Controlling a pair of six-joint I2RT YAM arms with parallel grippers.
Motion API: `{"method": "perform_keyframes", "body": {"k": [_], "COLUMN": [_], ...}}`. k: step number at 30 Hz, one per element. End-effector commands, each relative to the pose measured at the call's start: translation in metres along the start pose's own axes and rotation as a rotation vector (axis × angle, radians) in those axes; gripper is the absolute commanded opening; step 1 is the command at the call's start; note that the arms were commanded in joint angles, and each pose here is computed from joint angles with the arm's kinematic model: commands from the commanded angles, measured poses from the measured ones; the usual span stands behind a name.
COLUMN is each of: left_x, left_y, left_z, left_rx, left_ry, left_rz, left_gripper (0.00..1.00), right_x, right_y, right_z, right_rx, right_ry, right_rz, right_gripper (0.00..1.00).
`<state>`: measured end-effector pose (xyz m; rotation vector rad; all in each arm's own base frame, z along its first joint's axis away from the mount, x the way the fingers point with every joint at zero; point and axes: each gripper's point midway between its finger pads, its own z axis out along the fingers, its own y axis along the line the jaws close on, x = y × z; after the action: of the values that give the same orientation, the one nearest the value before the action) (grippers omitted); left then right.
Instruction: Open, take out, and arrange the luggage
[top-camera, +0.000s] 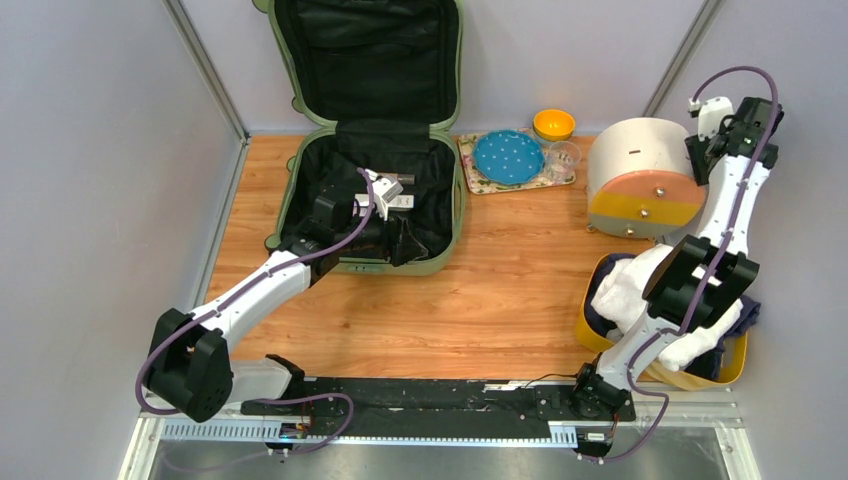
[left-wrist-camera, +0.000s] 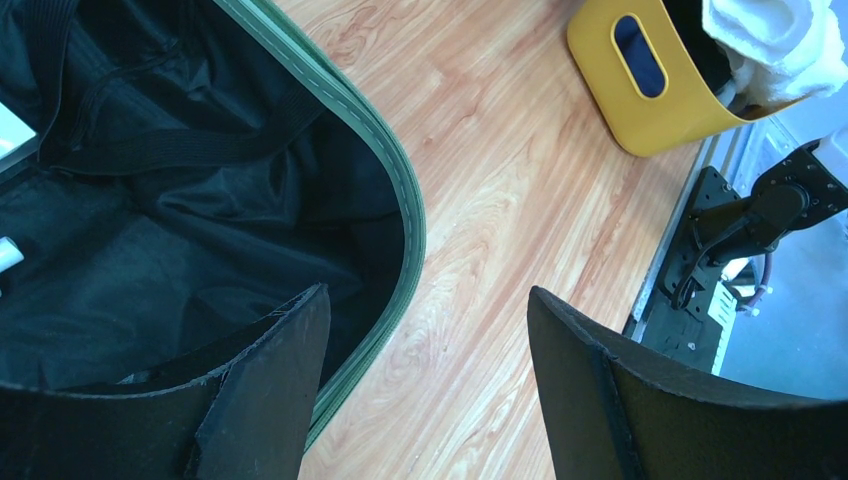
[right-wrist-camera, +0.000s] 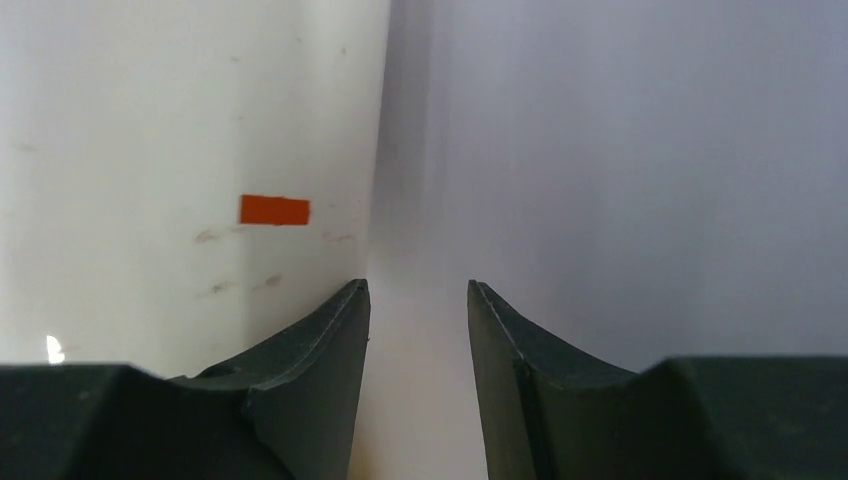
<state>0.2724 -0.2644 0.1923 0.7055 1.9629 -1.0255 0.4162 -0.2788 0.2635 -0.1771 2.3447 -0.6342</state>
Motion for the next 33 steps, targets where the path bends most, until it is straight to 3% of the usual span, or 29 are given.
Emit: {"method": "perform_keyframes", "body": {"k": [1, 10, 15, 20, 23, 28, 30, 32, 33], "left_x": [-0.019, -0.019, -0.019, -0.020, -0.023, -0.029, -0.034, -0.041, -0.040], "left_y": [-0.005, -0.005, -0.005, -0.007, -0.006, -0.010, -0.008, -0.008, -0.006], "left_z": [-0.002, -0.003, -0.001, 0.001, 0.003, 0.008, 0.011, 0.013, 0.017], "left_rx": [0.022, 0.026, 0.030, 0.045, 0.050, 0.102, 0.105, 0.116, 0.124], "left_ry": [-0.041, -0.043, -0.041, -0.036, -0.038, -0.048, -0.064, -0.076, -0.068], "left_rz": [0.032, 0.033, 0.029, 0.019, 0.021, 0.115, 0.159, 0.198, 0.199], "left_gripper": [0.80, 0.79, 0.79, 0.79, 0.79, 0.79, 0.79, 0.79, 0.79], "right_x": [0.005, 0.033, 0.040, 0.040, 0.024, -0.016, -0.034, -0.060, -0.064], "right_y": [0.024, 0.125, 0.150, 0.184, 0.182, 0.165, 0.157, 0.128, 0.121], "right_z": [0.004, -0.047, -0.080, -0.130, -0.155, -0.192, -0.195, -0.169, -0.157], "right_rx": [-0.137, -0.623, -0.750, -0.918, -0.931, -0.934, -0.896, -0.738, -0.697], "right_ry": [-0.026, -0.076, -0.093, -0.200, -0.239, -0.327, -0.326, -0.373, -0.331], "right_rz": [-0.100, -0.194, -0.173, -0.192, -0.155, -0.094, 0.028, 0.101, 0.248], "right_gripper": [0.47, 0.45, 0.44, 0.46, 0.50, 0.68, 0.75, 0.78, 0.79]}}
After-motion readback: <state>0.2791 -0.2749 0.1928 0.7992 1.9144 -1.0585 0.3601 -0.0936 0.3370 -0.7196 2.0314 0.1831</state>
